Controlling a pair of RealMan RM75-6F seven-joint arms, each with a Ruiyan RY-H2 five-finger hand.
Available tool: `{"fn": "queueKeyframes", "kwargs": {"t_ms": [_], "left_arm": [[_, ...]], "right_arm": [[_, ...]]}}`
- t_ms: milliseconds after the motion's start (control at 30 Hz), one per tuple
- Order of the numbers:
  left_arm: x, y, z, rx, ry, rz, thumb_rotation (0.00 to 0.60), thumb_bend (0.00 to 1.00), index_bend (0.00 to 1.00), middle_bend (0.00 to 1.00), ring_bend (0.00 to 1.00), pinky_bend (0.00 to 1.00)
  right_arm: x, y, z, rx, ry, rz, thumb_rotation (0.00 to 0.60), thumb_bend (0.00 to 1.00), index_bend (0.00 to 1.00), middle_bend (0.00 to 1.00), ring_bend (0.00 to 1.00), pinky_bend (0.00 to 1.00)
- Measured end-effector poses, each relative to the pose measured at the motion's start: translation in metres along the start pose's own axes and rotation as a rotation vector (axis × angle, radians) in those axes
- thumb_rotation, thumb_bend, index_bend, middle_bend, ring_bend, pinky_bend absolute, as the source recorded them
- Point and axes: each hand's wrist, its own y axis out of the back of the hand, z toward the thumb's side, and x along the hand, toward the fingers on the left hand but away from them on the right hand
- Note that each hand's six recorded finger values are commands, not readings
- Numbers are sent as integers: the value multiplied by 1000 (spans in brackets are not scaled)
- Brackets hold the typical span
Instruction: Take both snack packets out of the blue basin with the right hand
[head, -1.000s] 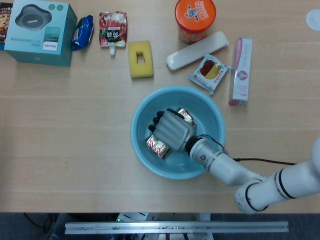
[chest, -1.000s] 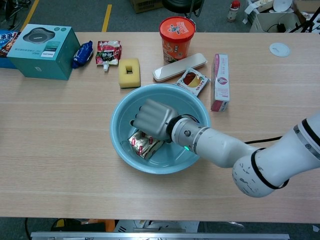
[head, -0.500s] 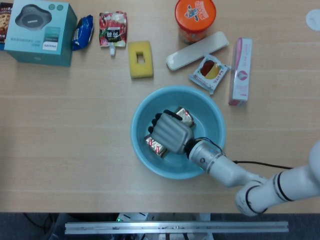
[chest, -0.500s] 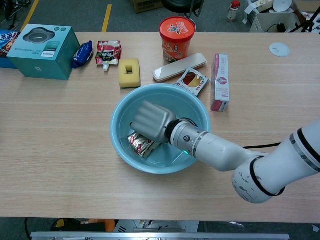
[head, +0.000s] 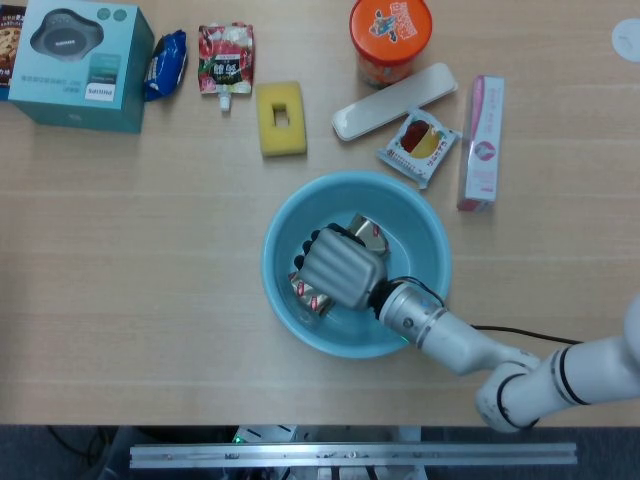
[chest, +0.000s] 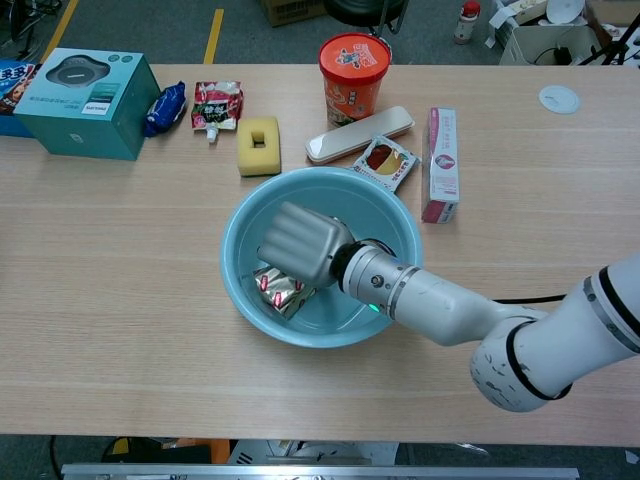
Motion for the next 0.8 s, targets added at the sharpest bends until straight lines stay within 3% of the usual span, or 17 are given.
{"fn": "queueKeyframes", "kwargs": {"t_ms": [500,800], "left_arm": [[1,-1,2,2,-4,-3,600,360,225,187,109,100],[1,1,3,4,-6,0,600,360,225,187,111,101]], "right_arm": [[14,-1,-21,-41,-27,-40,600,270,690,660,668,880],[19,2,-27,-63,-33,-70,600,372,739,691,700,908]]}}
